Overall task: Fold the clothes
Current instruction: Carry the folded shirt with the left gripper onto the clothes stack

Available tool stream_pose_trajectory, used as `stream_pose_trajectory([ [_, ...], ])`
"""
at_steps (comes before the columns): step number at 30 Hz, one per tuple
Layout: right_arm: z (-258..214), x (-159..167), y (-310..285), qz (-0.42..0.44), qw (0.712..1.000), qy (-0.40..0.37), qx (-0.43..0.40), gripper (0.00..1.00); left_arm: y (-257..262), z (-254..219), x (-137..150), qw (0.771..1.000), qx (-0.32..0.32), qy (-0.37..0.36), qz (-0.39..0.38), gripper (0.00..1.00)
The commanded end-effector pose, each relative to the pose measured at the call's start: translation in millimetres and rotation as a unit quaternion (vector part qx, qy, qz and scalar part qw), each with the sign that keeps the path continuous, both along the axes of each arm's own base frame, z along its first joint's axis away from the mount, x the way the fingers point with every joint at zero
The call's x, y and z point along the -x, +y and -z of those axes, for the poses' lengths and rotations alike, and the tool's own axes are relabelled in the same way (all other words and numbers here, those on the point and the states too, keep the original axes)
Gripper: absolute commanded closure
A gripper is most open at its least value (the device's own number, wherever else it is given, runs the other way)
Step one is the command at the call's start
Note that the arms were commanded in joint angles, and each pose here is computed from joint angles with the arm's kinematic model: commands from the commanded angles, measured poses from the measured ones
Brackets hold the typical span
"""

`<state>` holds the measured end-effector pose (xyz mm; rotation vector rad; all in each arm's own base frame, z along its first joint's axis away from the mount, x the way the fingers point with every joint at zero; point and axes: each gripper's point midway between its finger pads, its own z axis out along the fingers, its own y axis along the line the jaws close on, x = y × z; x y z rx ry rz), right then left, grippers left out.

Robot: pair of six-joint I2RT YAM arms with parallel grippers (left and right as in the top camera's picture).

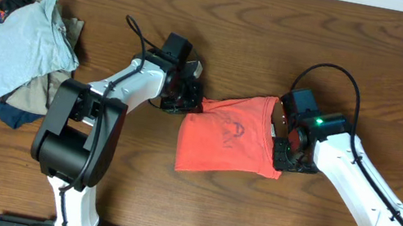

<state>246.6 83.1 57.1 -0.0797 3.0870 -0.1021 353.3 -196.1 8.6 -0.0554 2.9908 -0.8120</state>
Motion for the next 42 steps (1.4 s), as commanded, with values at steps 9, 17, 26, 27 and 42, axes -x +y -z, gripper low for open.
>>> stream_pose_trajectory([
  [9, -5, -10, -19, 0.023, 1.0, -0.014, 0.015, 0.6, 139, -95, -61, 0.964, -0.177, -0.168, -0.104, 0.94],
  [17, -5, -12, -24, 0.034, 0.999, -0.014, 0.014, 0.6, 280, -176, -69, 0.883, -0.324, -0.267, -0.211, 0.94],
  [26, -5, -12, -24, 0.034, 0.999, -0.016, 0.014, 0.59, 439, -249, -43, 0.775, -0.387, -0.321, -0.383, 0.94],
  [27, -5, -13, -24, 0.034, 0.999, -0.016, 0.014, 0.59, 456, -248, -36, 0.766, -0.386, -0.317, -0.405, 0.94],
  [42, -5, -12, -25, 0.027, 0.999, -0.014, 0.017, 0.57, 518, -173, -16, 0.783, -0.302, -0.245, -0.486, 0.24],
])
